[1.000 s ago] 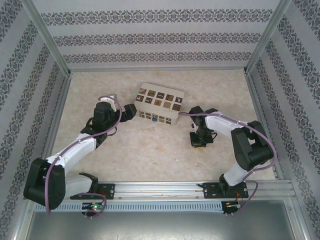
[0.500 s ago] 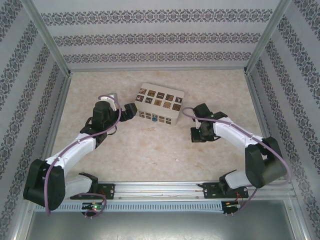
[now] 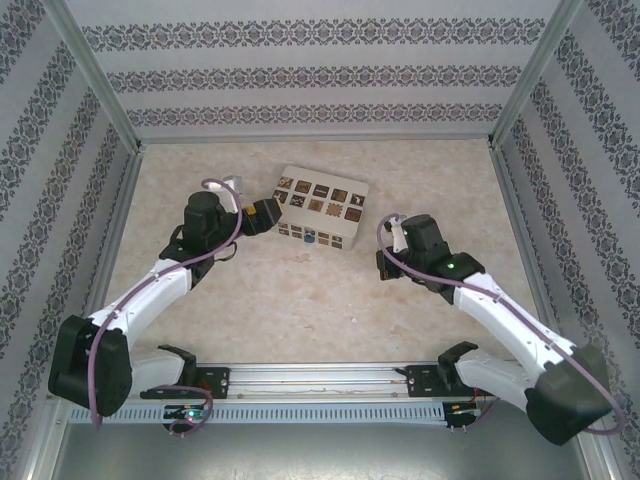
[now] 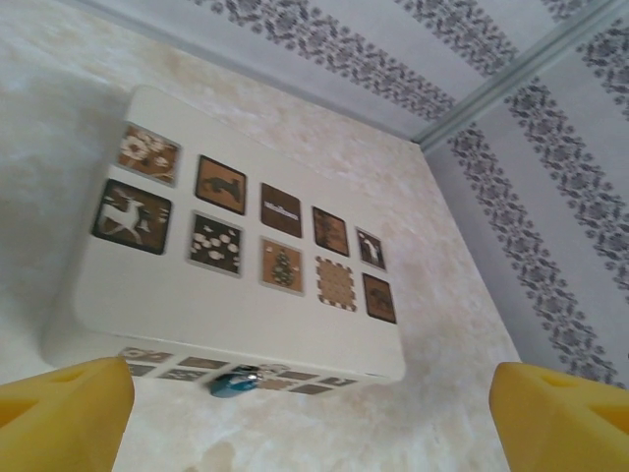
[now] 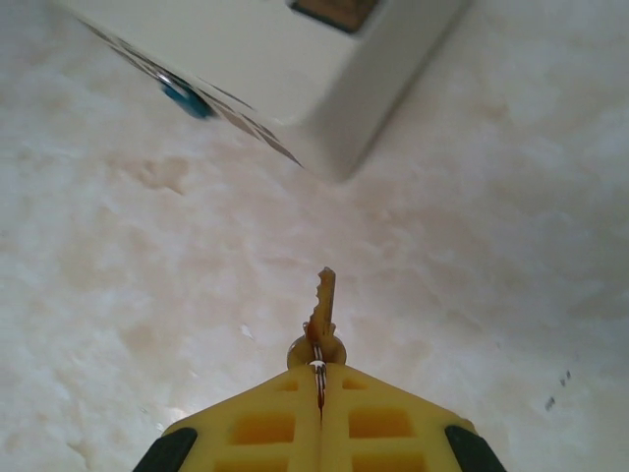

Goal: Unlock a padlock with a key

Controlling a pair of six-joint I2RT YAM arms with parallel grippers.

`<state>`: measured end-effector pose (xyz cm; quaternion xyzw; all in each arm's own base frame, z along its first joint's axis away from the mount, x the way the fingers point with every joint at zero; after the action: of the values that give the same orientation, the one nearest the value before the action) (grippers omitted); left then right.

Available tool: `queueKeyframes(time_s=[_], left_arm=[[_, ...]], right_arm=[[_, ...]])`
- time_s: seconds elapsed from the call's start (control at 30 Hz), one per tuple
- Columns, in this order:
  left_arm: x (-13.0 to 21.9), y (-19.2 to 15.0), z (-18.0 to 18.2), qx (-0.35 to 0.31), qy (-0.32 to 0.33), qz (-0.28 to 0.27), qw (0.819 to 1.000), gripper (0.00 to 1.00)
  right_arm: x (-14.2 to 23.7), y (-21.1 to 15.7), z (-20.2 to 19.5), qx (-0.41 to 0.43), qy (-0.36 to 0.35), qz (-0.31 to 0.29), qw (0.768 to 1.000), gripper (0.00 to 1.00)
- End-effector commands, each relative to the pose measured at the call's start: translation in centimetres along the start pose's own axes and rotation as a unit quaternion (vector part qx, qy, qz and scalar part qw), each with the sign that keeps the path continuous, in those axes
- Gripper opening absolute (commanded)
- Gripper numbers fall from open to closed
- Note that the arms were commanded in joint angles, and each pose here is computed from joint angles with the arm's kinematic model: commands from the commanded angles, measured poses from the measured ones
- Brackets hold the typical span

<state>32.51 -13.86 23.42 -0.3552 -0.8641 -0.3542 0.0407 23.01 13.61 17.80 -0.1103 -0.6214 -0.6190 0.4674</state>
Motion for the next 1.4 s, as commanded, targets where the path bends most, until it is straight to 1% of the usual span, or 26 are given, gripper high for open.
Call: queueKeyframes(time_s=[0.0, 0.2, 0.3, 0.4, 0.57, 0.77, 0.93, 1.37], left_arm=[[-0.4, 0.6, -2.6, -0.005, -0.062, 0.02, 0.998, 0.92], [-1.3, -0.4, -5.5, -0.03, -0.114, 0.064, 0.991, 0.88], [-1.7, -0.9, -6.9, -0.043, -0.141, 0.088, 0.985, 0.81], [-2.1, -1.6, -8.3, -0.053, -0.167, 0.114, 0.978, 0.76], [-2.6, -3.5, -10.1, -0.083, -0.176, 0.16, 0.968, 0.72], [-3.2, -5.9, -12.2, -0.101, -0.194, 0.207, 0.954, 0.69], [-3.9, -7.4, -13.4, -0.096, -0.21, 0.228, 0.946, 0.66], [-5.7, -10.4, -14.5, -0.085, -0.225, 0.271, 0.932, 0.58]], right_arm=[[1.2, 1.4, 1.0, 0.047, 0.014, -0.073, 0.996, 0.0], [2.9, 1.8, 2.0, 0.092, 0.02, -0.132, 0.987, 0.0], [3.5, 2.0, 2.5, 0.113, 0.016, -0.153, 0.982, 0.0], [4.0, 2.2, 3.2, 0.142, 0.016, -0.168, 0.975, 0.0], [4.4, 2.4, 4.2, 0.2, -0.002, -0.181, 0.963, 0.0], [4.3, 2.8, 5.1, 0.223, -0.01, -0.184, 0.957, 0.0], [3.9, 3.1, 5.8, 0.235, -0.011, -0.184, 0.954, 0.0], [4.1, 3.8, 6.9, 0.253, -0.008, -0.201, 0.947, 0.0]])
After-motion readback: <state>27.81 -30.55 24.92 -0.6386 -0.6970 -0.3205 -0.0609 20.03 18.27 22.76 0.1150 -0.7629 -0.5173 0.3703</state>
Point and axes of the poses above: each hand's point on the last joint's axis, 136 mm out from that joint toward the fingers, its own x axis back along the fingers, its own z axis along the line the jaws close on, y = z × x, the point moved 5 cm from there along x, back along the fingers, and after that the axes turned 9 degrees about x, right-handed, at the moved point
